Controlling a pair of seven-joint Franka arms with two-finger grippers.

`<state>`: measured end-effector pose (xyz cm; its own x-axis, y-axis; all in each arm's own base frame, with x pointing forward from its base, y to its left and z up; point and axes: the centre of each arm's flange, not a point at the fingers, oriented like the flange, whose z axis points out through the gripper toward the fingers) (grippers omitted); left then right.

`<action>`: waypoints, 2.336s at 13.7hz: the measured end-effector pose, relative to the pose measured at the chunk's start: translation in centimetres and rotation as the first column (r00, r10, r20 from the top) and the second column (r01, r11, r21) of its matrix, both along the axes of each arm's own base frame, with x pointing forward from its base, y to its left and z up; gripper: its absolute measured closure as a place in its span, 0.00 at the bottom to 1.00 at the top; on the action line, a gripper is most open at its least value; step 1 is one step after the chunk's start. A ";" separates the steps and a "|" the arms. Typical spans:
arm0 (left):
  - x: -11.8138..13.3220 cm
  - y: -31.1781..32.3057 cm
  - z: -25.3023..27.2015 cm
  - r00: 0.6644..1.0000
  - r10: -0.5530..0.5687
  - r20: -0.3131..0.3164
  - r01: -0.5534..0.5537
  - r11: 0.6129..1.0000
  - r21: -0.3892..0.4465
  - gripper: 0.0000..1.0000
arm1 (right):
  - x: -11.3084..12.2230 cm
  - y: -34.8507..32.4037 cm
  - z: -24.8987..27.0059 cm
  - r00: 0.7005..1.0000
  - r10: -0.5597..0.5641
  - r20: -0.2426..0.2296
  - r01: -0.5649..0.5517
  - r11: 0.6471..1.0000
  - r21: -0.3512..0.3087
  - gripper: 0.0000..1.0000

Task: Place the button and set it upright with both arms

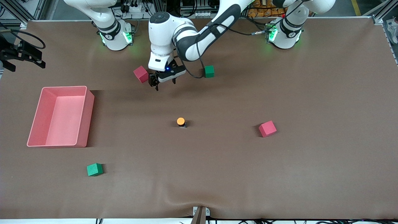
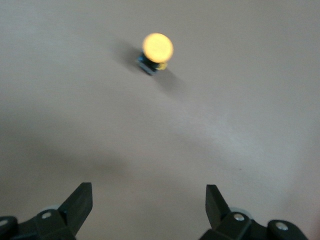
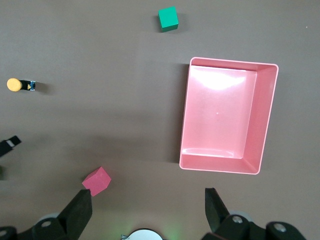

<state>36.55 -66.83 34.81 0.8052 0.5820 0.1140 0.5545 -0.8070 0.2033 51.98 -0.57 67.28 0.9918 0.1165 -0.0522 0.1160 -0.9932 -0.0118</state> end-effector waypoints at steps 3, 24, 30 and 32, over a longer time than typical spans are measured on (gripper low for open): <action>1.5 2.8 4.0 0.998 0.006 -0.065 -0.002 0.998 0.067 0.00 | 0.0 0.0 0.0 1.000 0.000 0.000 0.000 1.000 0.000 0.00; 17.7 46.0 23.4 0.720 -0.584 -0.375 0.660 0.744 0.108 0.00 | 0.0 0.0 0.0 1.000 0.000 0.001 0.000 1.000 0.000 0.00; 18.3 58.4 25.7 0.748 -0.592 -0.299 0.639 0.765 0.083 0.00 | 0.0 0.0 0.0 1.000 0.000 0.001 0.000 1.000 0.000 0.00; 18.5 61.1 26.3 0.770 -0.586 -0.252 0.625 0.772 0.114 0.00 | 0.0 0.0 0.0 1.000 0.000 0.001 0.000 1.000 0.000 0.00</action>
